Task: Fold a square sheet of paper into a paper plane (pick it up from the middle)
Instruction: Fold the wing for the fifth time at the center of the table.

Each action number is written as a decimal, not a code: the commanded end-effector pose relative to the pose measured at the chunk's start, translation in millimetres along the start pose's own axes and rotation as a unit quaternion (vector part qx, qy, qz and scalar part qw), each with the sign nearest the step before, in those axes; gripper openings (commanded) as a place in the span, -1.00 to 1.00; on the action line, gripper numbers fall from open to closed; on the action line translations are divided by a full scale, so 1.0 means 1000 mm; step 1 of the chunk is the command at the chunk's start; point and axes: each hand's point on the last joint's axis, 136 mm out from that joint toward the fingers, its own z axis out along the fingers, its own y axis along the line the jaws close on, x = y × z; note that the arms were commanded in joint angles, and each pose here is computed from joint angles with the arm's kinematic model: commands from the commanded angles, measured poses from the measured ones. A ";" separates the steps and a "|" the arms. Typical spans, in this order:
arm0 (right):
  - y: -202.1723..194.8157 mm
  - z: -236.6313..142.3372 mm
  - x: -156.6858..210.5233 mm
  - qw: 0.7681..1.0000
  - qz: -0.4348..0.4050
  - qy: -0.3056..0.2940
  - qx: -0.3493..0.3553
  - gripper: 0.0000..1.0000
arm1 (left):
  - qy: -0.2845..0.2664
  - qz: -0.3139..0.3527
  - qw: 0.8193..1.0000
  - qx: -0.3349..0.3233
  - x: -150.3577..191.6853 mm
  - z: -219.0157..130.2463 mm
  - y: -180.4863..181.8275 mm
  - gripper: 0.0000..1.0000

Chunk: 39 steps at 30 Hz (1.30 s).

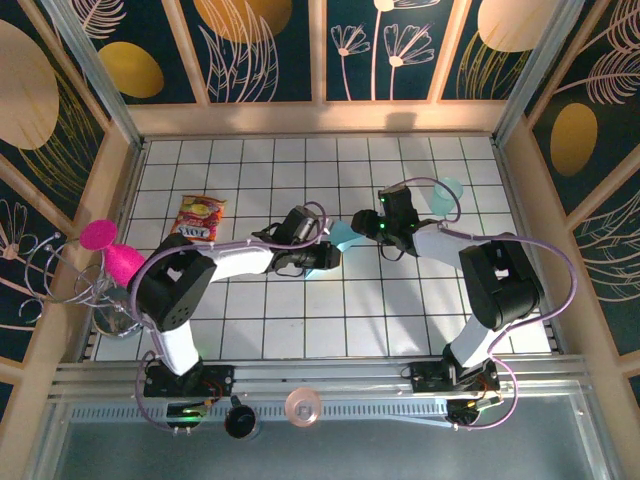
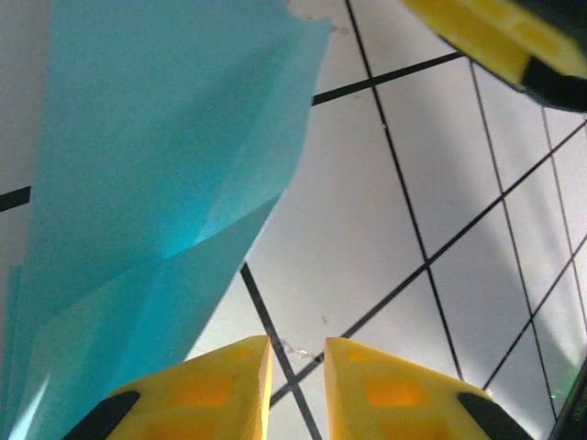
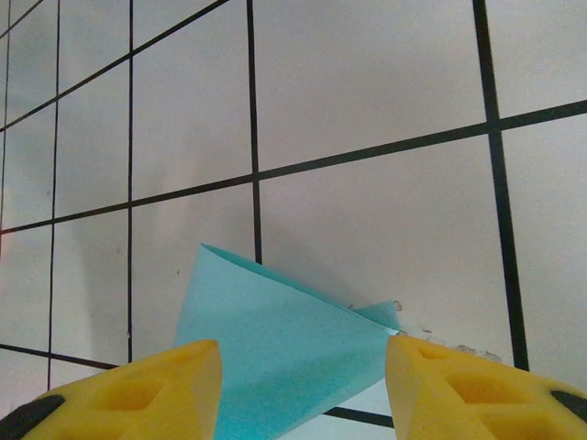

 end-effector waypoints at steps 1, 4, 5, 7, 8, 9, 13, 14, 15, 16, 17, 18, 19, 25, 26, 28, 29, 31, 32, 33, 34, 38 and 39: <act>-0.007 -0.002 0.008 1.000 0.008 0.004 0.014 0.01 | -0.004 0.010 1.000 0.000 -0.012 0.005 -0.005 -0.56; -0.007 -0.002 0.007 1.000 0.010 0.004 0.014 0.01 | -0.026 0.011 0.999 -0.034 -0.021 0.006 0.008 -0.56; -0.007 -0.001 0.008 1.000 0.010 0.006 0.014 0.01 | -0.033 0.013 0.999 -0.041 -0.024 0.005 0.009 -0.56; -0.007 -0.002 0.008 1.000 0.010 0.005 0.014 0.01 | -0.046 0.016 0.998 -0.048 -0.030 0.003 0.012 -0.54; -0.007 -0.001 0.008 1.000 0.011 0.006 0.015 0.01 | -0.049 0.014 0.997 -0.052 -0.031 0.004 0.014 -0.54; -0.007 -0.001 0.008 1.000 0.010 0.006 0.014 0.01 | -0.049 0.013 0.997 -0.054 -0.032 0.005 0.017 -0.54; -0.007 -0.002 0.008 1.000 0.011 0.007 0.015 0.01 | -0.043 0.000 0.997 -0.071 -0.027 0.010 0.031 -0.55; -0.007 -0.002 0.007 1.000 0.011 0.006 0.015 0.01 | -0.042 -0.005 0.996 -0.075 -0.026 0.010 0.036 -0.55; -0.007 -0.002 0.007 1.000 0.010 0.006 0.014 0.01 | -0.040 -0.009 0.996 -0.079 -0.024 0.011 0.040 -0.56; -0.007 -0.002 0.007 1.000 0.010 0.006 0.015 0.01 | -0.040 -0.012 0.996 -0.080 -0.023 0.012 0.042 -0.57; -0.007 -0.001 0.008 1.000 0.009 0.006 0.016 0.01 | -0.037 -0.016 0.996 -0.082 -0.021 0.013 0.045 -0.58; -0.007 -0.001 0.007 1.000 0.008 0.007 0.016 0.02 | -0.035 -0.020 0.996 -0.085 -0.020 0.014 0.048 -0.60; -0.008 0.000 0.008 1.000 0.005 0.009 0.017 0.02 | -0.032 -0.023 0.996 -0.085 -0.018 0.015 0.050 -0.62; -0.013 0.008 0.016 0.998 -0.021 0.030 0.041 0.14 | -0.027 -0.035 0.995 -0.095 -0.012 0.018 0.059 -0.73; -0.014 0.010 0.018 0.998 -0.025 0.035 0.045 0.15 | -0.028 -0.037 0.994 -0.098 -0.012 0.017 0.061 -0.74; -0.015 0.014 0.022 0.997 -0.030 0.045 0.055 0.16 | -0.028 -0.040 0.994 -0.101 -0.011 0.017 0.063 -0.76; -0.015 0.017 0.022 0.997 -0.033 0.049 0.058 0.16 | -0.027 -0.042 0.994 -0.102 -0.010 0.016 0.065 -0.77; -0.015 0.022 0.028 0.995 -0.039 0.062 0.063 0.16 | -0.027 -0.045 0.993 -0.103 -0.009 0.016 0.065 -0.79; -0.013 0.024 0.028 0.995 -0.042 0.065 0.064 0.16 | -0.026 -0.047 0.993 -0.104 -0.008 0.016 0.067 -0.80; -0.010 0.025 0.029 0.995 -0.044 0.067 0.062 0.16 | -0.027 -0.049 0.993 -0.106 -0.008 0.016 0.068 -0.80; -0.006 0.024 0.028 0.995 -0.045 0.066 0.058 0.15 | -0.027 -0.051 0.992 -0.109 -0.008 0.015 0.070 -0.81; 0.013 0.011 0.017 0.998 -0.040 0.039 0.027 0.04 | -0.026 -0.057 0.991 -0.116 -0.006 0.014 0.074 -0.85; 0.018 0.006 0.013 0.999 -0.037 0.028 0.018 0.01 | -0.025 -0.059 0.991 -0.117 -0.005 0.015 0.075 -0.86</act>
